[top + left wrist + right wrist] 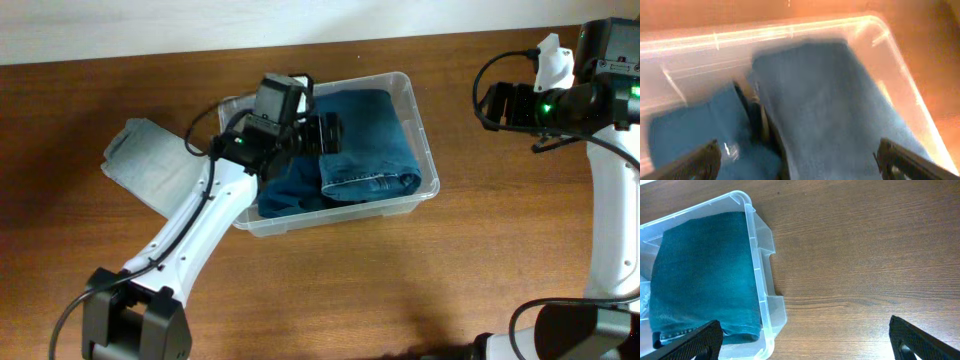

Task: Pack container
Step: 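Lay the dark-blue jeans over the right half of the box, release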

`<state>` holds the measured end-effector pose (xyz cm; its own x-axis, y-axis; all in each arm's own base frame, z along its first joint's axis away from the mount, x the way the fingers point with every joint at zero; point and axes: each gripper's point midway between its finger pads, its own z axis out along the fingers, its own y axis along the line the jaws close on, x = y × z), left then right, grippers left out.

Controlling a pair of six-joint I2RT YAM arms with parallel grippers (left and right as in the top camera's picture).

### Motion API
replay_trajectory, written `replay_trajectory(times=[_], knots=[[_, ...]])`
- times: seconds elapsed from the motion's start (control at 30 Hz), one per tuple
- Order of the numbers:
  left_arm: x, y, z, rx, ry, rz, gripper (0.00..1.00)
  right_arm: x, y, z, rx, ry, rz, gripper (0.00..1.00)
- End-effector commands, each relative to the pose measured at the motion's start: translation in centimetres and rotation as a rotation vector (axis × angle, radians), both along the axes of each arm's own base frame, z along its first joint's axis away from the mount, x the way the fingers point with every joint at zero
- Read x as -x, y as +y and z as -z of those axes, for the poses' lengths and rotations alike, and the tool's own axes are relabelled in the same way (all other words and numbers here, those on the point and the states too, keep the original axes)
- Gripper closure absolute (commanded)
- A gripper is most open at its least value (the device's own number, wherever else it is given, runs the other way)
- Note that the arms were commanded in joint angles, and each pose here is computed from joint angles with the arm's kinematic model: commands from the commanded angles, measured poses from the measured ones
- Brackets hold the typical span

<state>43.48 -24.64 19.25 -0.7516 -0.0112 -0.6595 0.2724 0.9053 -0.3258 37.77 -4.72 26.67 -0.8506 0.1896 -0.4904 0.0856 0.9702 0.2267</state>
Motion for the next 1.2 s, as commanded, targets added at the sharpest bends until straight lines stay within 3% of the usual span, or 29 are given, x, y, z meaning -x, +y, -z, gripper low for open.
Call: replay_trajectory(times=[0.0, 0.13, 0.2, 0.23, 0.27, 0.3, 0.33, 0.6, 0.77, 0.93, 1.0, 1.07, 1.17], knots=[[-1.3, -0.4, -6.4, -0.083, -0.272, 0.117, 0.01, 0.0, 0.0, 0.2, -0.006, 0.007, 0.005, 0.01], [-0.4, -3.1, -7.9, 0.002, -0.327, 0.272, 0.04, 0.0, 0.0, 0.2, -0.006, 0.007, 0.005, 0.02], [0.4, -3.5, -7.1, 0.003, -0.288, 0.299, 0.33, 0.0, 0.0, 0.2, -0.006, 0.007, 0.005, 0.02], [0.9, -3.6, -6.5, -0.006, -0.26, 0.308, 0.61, 0.0, 0.0, 0.2, -0.006, 0.007, 0.005, 0.02], [1.4, -3.8, -5.5, -0.017, -0.225, 0.319, 0.79, -0.1, 0.0, 0.2, -0.006, 0.006, 0.005, 0.02], [2.1, -4.0, -4.6, -0.029, -0.189, 0.331, 0.88, -0.1, -0.1, 0.2, -0.006, 0.005, 0.005, 0.02], [2.8, -4.4, -3.4, -0.045, -0.143, 0.348, 0.93, -0.1, -0.1, 0.2, -0.006, 0.005, 0.005, 0.02], [8.3, -9.0, 8.6, -0.123, 0.193, 0.523, 0.99, 0.0, 0.0, 0.2, -0.006, 0.007, 0.005, 0.02], [11.1, -9.7, 14.1, -0.144, 0.376, 0.554, 1.0, 0.1, 0.0, 0.3, -0.007, 0.012, 0.005, 0.02], [8.5, -8.0, 12.2, -0.214, 0.297, 0.47, 0.97, 0.1, 0.0, 0.3, -0.007, 0.012, 0.005, 0.02], [7.0, -6.8, 9.6, -0.221, 0.243, 0.43, 0.82, 0.1, 0.0, 0.3, -0.007, 0.012, 0.005, 0.02], [5.8, -5.4, 6.4, -0.206, 0.195, 0.392, 0.5, 0.1, 0.0, 0.3, -0.007, 0.012, 0.005, 0.02], [4.3, -2.1, 0.6, -0.165, 0.116, 0.313, 0.25, 0.1, 0.0, 0.3, -0.007, 0.012, 0.005, 0.01]])
